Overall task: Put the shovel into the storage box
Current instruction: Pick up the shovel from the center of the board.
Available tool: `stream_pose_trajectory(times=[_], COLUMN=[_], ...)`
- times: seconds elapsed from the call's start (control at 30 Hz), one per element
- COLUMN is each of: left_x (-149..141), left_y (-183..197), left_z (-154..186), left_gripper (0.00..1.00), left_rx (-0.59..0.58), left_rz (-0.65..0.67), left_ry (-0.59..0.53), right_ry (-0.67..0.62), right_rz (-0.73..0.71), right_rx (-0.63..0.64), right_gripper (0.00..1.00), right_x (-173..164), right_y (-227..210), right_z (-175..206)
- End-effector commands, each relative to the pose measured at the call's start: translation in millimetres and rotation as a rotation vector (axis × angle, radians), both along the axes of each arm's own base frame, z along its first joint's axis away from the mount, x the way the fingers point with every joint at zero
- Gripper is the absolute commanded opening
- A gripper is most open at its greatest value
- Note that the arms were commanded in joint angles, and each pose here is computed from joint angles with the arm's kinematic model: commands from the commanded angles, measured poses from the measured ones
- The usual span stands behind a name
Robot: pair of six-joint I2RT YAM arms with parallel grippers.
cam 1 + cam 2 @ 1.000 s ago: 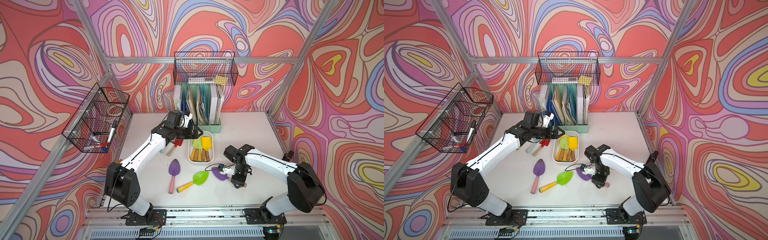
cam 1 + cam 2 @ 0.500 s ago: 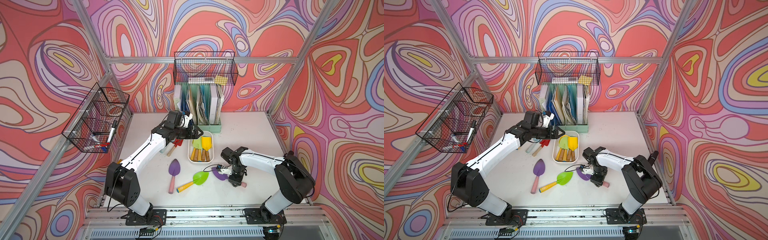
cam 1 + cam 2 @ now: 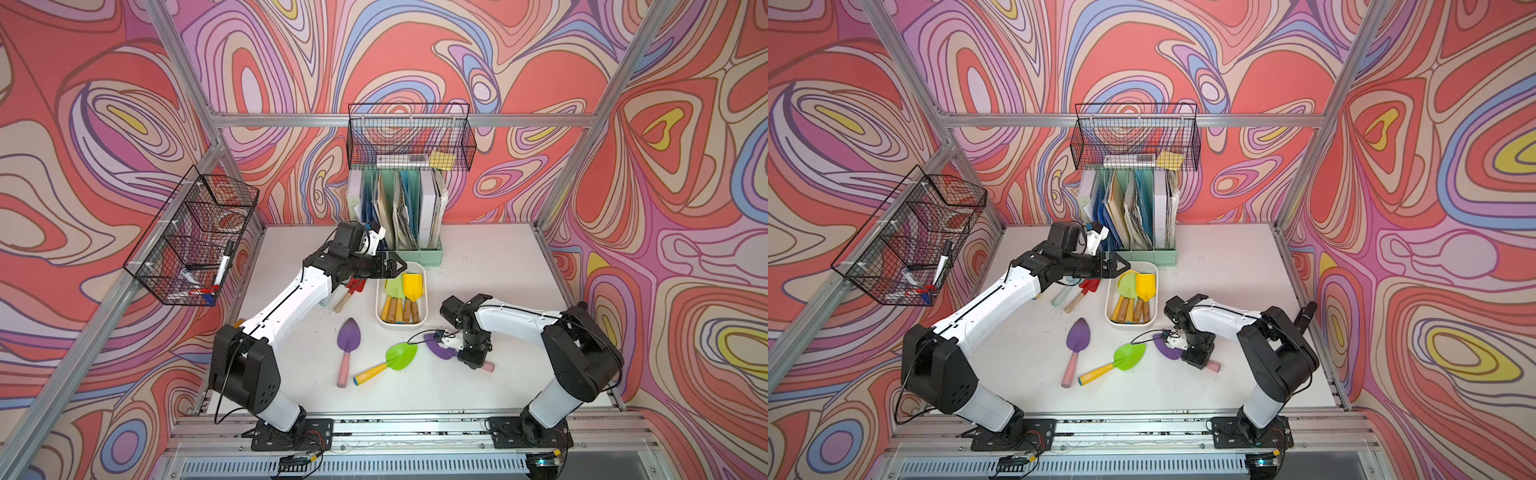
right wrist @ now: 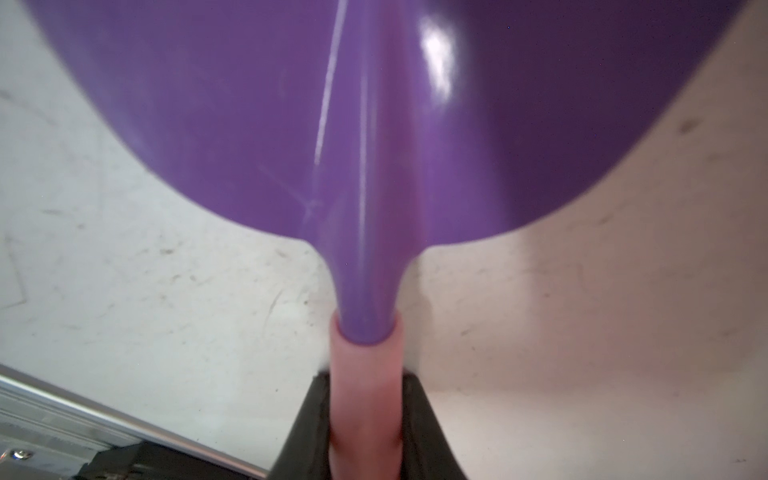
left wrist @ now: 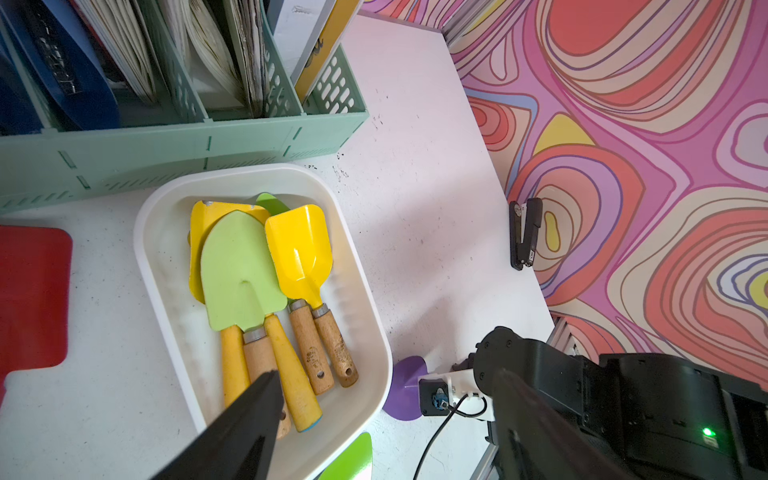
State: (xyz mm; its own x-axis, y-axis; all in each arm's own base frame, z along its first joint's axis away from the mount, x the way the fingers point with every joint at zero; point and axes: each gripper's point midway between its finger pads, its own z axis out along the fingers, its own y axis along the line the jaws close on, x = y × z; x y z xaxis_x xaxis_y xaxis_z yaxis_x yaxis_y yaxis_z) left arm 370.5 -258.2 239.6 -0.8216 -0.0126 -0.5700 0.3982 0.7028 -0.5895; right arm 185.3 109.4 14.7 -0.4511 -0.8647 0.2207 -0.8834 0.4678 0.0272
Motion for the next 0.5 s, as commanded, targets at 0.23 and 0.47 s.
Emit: stream_pose_trajectory(times=[0.23, 0.47], left_x=[-3, 2], left_y=[-2, -7], left_z=[17, 11], left_gripper=[0.85, 0.84], left_rx=[-0.024, -0.066], left_rz=[-0.008, 0.009], left_ry=[-0.022, -0.011], right_ry=[-0.2, -0.412], right_rz=[-0.011, -0.036], right_rx=[0.107, 0.2], right_gripper=[0.0, 0.0], right_x=[28, 50], right_y=[13, 19], right_z=[45, 107])
